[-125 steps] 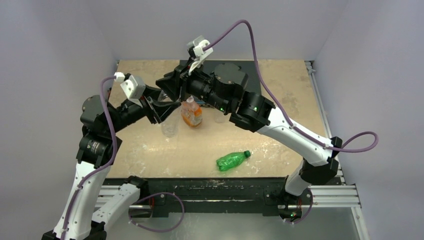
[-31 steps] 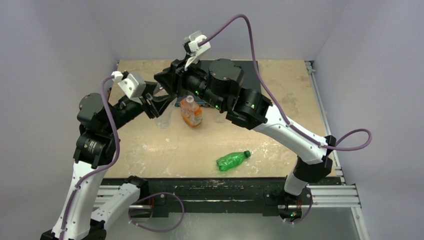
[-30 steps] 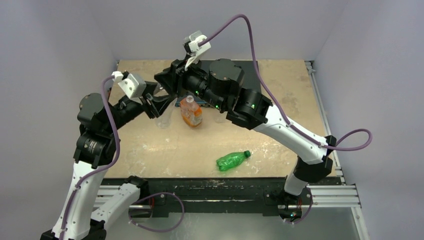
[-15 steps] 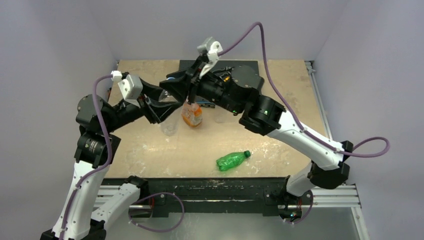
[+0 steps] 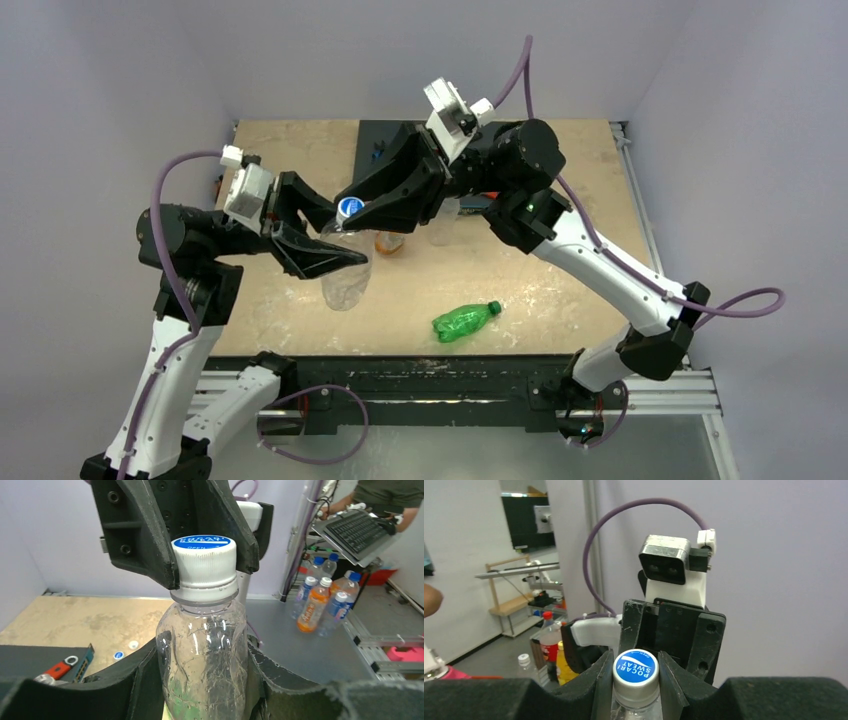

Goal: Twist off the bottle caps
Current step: Unscrew the bottle cap from the plastic bottle.

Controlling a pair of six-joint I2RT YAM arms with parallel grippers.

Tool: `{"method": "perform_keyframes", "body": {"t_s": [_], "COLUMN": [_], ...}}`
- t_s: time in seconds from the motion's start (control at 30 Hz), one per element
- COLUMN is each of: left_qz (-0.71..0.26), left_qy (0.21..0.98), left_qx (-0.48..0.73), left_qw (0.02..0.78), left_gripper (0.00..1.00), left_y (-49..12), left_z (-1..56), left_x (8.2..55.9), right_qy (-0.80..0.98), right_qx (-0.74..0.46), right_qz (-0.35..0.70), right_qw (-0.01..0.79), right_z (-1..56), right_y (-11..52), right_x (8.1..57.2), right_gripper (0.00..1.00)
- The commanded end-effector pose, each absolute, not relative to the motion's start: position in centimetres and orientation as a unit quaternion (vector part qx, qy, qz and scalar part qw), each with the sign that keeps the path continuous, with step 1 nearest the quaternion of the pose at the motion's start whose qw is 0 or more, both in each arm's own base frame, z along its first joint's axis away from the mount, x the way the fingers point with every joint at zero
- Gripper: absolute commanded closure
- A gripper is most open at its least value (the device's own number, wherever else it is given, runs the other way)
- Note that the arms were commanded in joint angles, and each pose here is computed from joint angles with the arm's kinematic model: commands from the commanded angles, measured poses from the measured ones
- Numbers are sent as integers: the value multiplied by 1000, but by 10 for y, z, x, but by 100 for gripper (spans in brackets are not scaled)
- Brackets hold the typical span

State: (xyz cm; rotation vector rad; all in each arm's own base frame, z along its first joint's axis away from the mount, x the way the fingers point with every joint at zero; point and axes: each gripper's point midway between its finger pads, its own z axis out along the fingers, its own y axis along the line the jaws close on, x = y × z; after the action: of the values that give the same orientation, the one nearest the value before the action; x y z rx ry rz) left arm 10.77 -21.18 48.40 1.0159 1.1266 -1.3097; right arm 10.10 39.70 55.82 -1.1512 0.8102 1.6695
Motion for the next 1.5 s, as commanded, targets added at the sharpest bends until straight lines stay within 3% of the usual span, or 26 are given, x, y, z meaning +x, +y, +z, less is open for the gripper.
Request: {"method": "perform_keyframes", "body": {"t_s": [0.0,0.27,0.3,0.4,0.43,0.53,0.63,0.8,1.1,1.3,1.47], "left_qz": [-561,-548,-542,-504,-483,-424,-364,-286,-269,-268,-269], "left_qy": [453,455,457,482,489,515,539,572,582,583,583], "left_qx": [443,453,452,433,428,397,370,325,309,309,309], "left_qw": [533,536,541,572,587,631,663,697,702,702,702], "left_gripper": [100,100,100,100,100,100,100,100,100,100,100], "left_y": [-208,-208,-208,-207,-205,-198,-187,-167,-161,-161,-161], "left_z": [498,498,497,490,488,480,472,464,458,456,455], "left_x": [89,91,94,115,124,153,180,213,220,220,221], "right_qy": [208,256,285,372,392,447,510,600,604,601,604], "right_qx": [-556,-546,-528,-426,-394,-316,-272,-226,-199,-196,-196], "right_qz": [691,671,664,621,608,573,499,420,419,429,435], "right_qw": [413,431,447,543,567,610,646,642,649,645,639], "right_z": [575,570,570,587,591,596,591,562,559,558,551], "right_y": [350,365,370,377,375,375,387,410,415,419,425], "right_x": [40,62,73,123,136,163,177,210,217,216,216], "right_gripper": [100,100,92,47,39,30,29,27,35,49,71]}}
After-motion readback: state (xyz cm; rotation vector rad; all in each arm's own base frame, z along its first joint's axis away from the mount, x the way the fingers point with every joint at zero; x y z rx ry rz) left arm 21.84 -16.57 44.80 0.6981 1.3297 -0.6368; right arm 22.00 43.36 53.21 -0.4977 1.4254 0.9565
